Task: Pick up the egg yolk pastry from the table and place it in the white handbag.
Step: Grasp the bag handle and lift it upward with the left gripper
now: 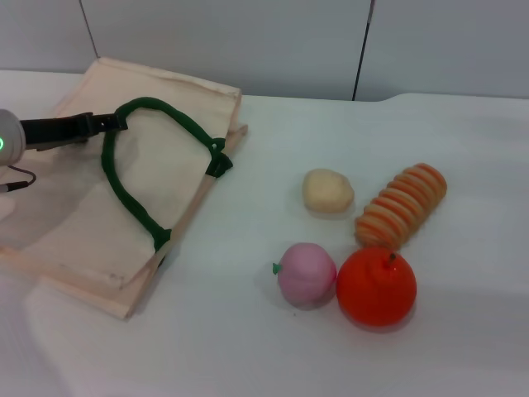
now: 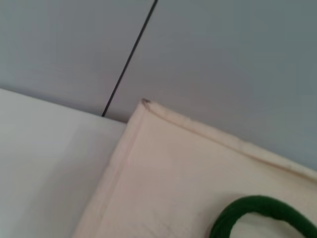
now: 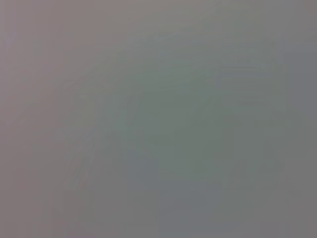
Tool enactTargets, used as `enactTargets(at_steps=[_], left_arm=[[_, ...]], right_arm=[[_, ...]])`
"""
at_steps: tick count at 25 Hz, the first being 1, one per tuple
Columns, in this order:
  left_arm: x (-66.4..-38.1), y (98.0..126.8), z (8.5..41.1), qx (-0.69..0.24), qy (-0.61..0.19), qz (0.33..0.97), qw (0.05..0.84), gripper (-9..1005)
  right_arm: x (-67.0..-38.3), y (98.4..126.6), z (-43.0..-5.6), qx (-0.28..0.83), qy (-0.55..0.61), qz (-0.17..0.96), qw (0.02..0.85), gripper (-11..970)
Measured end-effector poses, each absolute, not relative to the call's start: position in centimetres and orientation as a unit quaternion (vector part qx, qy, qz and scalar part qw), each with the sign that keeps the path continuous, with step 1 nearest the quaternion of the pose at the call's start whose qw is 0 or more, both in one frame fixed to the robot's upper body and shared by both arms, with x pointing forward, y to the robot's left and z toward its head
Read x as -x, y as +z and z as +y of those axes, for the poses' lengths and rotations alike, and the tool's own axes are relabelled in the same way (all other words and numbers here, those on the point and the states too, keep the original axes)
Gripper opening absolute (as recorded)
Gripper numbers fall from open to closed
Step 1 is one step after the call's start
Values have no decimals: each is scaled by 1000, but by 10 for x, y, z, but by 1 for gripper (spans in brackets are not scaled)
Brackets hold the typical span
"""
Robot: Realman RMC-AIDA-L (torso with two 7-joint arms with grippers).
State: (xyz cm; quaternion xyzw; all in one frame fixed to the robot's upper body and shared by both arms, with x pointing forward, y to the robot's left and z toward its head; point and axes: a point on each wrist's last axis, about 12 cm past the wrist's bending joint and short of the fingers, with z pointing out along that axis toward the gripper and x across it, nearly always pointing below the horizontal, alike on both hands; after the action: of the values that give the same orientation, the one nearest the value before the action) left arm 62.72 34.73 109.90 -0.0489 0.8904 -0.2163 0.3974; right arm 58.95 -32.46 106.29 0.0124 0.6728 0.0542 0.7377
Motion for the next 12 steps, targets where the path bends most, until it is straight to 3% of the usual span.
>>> enactTargets(at_steps=[12], left_arm=[[-639,1104,332,12,-194,910,365,872]], right_arm=[[-590,1064,-324,-12,55,671,740,849]])
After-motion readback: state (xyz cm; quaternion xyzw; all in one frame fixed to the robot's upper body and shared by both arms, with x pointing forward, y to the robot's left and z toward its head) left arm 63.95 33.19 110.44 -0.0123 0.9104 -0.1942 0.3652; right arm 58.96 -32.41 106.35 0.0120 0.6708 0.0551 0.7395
